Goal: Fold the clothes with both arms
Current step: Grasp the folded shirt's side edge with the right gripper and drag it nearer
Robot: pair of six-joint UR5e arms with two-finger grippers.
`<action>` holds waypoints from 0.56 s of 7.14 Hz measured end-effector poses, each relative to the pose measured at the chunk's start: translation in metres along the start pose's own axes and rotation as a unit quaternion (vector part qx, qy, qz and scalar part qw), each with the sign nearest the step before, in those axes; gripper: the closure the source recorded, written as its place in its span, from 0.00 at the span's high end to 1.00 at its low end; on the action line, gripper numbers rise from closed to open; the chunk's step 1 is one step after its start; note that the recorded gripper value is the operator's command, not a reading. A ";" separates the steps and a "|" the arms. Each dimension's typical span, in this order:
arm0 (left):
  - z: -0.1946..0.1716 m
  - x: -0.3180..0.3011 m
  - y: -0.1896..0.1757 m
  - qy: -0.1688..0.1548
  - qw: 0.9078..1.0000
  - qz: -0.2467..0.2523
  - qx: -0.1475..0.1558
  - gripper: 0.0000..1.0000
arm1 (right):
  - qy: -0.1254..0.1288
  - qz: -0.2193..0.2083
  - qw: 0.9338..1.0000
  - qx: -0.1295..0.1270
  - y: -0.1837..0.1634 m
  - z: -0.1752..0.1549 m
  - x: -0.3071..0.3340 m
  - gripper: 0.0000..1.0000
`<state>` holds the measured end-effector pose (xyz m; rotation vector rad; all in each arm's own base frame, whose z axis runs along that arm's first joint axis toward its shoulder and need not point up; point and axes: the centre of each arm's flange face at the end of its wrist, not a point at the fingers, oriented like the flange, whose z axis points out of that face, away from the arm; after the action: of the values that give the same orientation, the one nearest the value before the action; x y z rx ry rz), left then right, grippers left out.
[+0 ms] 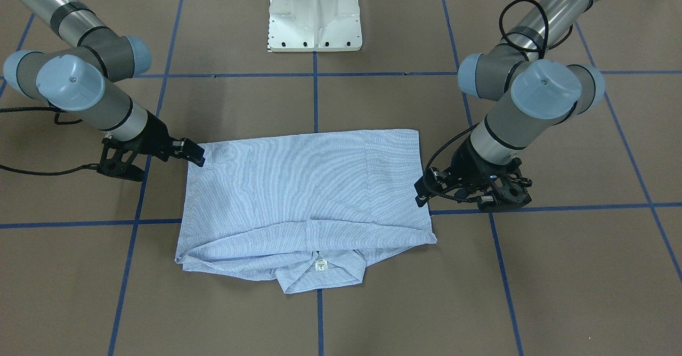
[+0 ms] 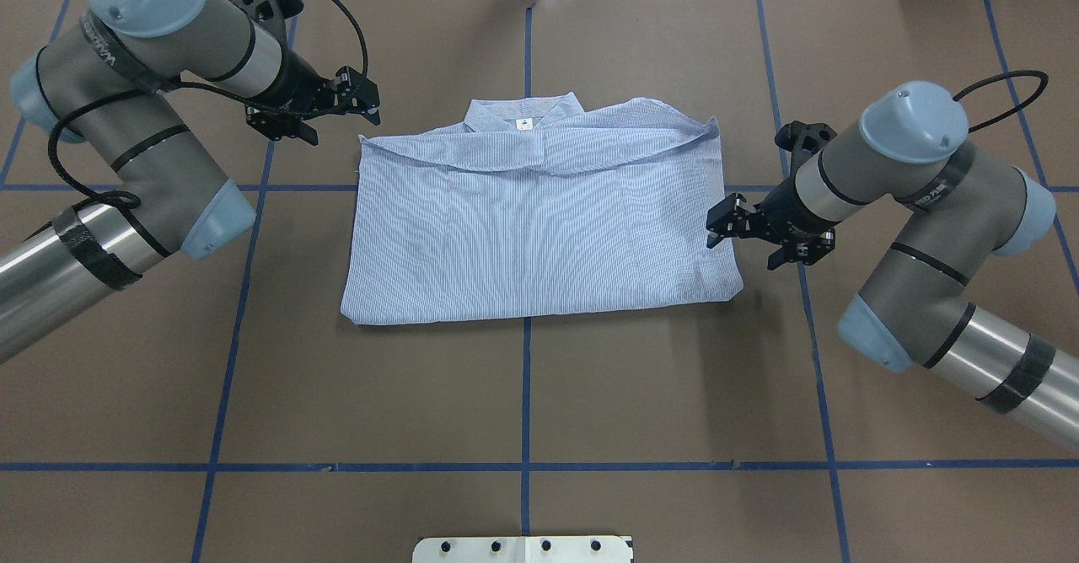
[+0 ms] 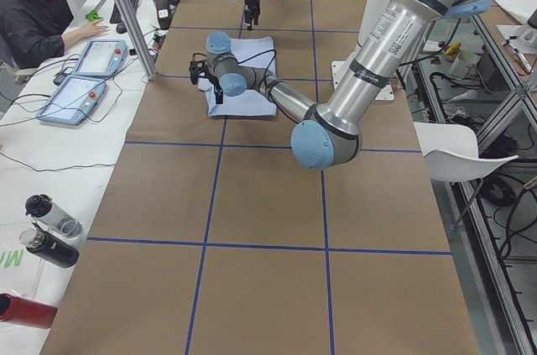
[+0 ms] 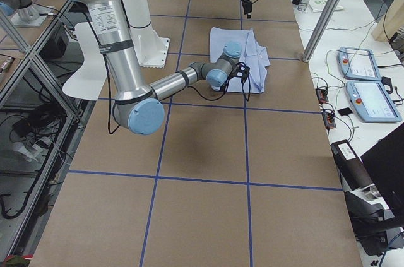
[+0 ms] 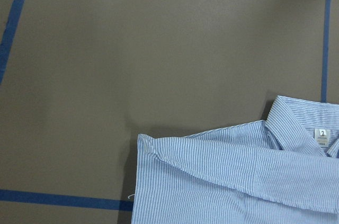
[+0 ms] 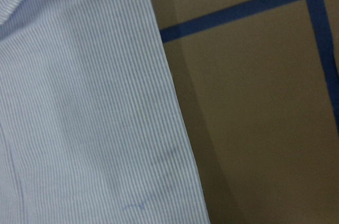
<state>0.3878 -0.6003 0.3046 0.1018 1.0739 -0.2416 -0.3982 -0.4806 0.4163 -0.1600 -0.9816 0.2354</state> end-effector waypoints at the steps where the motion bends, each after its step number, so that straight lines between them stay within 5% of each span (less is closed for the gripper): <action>1: 0.000 0.000 0.000 0.000 1.000 0.000 0.000 0.99 | 0.005 -0.003 1.000 -0.004 0.007 0.009 0.001 0.83; 2: 0.000 -0.001 0.000 -0.001 1.000 0.000 0.000 0.99 | 0.009 -0.006 1.000 -0.008 0.013 0.015 0.001 0.64; 3: 0.001 -0.002 0.000 -0.002 1.000 -0.001 0.001 0.99 | 0.011 -0.008 1.000 -0.013 0.018 0.020 0.000 0.21; 4: 0.001 -0.003 0.000 -0.002 1.000 -0.001 0.001 0.98 | 0.012 -0.010 1.000 -0.017 0.022 0.024 -0.002 0.00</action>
<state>0.3871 -0.5998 0.3080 0.1014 1.0693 -0.2448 -0.4215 -0.4597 0.4229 -0.1824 -0.9634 0.1977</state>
